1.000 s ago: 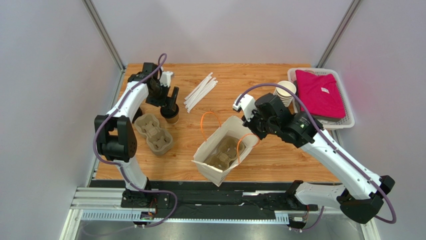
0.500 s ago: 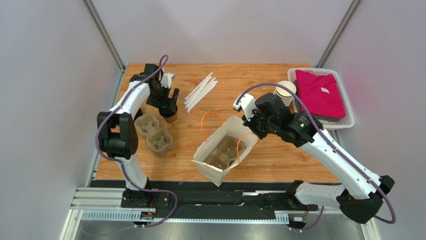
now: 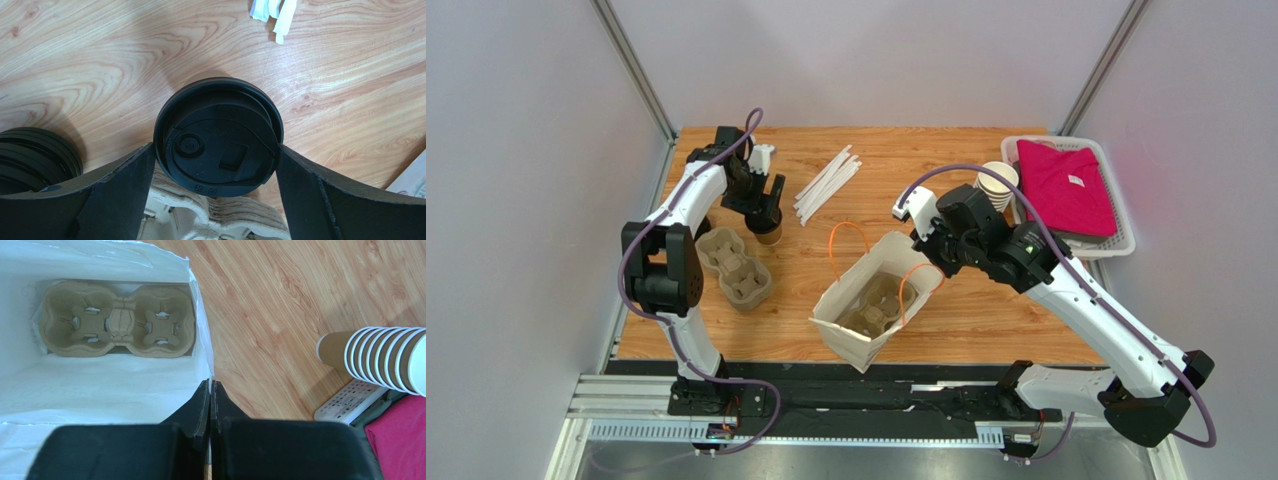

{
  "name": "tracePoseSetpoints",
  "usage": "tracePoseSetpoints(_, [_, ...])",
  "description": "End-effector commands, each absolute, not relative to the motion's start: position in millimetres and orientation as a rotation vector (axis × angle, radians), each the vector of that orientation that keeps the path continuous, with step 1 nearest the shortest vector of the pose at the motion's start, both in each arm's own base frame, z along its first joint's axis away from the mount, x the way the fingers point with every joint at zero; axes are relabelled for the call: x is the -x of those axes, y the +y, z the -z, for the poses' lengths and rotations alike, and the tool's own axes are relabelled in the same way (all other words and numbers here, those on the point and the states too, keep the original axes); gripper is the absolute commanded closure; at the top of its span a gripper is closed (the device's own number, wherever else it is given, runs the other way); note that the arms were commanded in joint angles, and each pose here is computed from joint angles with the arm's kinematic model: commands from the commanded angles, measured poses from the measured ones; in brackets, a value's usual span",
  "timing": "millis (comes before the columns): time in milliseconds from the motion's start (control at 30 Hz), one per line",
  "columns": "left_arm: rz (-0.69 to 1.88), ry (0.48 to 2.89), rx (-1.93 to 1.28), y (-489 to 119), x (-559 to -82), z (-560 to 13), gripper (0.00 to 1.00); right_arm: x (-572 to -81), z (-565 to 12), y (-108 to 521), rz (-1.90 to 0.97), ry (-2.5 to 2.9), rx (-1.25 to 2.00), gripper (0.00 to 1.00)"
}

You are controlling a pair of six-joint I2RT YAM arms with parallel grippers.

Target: Pack the takeout coffee

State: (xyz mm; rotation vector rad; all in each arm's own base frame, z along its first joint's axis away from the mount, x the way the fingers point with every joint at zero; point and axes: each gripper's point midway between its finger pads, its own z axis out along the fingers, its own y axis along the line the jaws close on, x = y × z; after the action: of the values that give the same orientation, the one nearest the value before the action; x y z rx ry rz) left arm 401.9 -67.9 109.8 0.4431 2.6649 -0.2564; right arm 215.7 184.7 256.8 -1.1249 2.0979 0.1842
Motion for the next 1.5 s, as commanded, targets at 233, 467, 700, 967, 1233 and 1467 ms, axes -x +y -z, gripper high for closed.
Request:
tracePoseSetpoints(233, [0.259, 2.605, -0.487, -72, -413, -123, 0.15, -223, -271, 190, -0.2, 2.041, 1.112, 1.0])
tracePoseSetpoints(467, [0.285, 2.649, -0.481, -73, -407, -106, 0.07, -223, -275, 190, -0.204, 2.027, 1.114, 1.0])
tracePoseSetpoints(700, [0.287, 2.645, -0.471, -74, -408, -107, 0.09, -222, -274, 188, -0.199, 2.026, 1.12, 1.0])
tracePoseSetpoints(967, [0.307, 2.599, -0.48, -77, -407, -128, 0.3, -223, -275, 187, -0.196, 2.024, 1.101, 1.0])
tracePoseSetpoints(1233, [0.269, 2.469, -0.589, -77, -391, -195, 0.59, -232, -276, 188, -0.181, 2.015, 1.041, 1.0])
tracePoseSetpoints(1467, [0.313, 2.224, -0.785, -105, -352, -298, 0.67, -236, -279, 188, -0.175, 2.014, 1.001, 1.0])
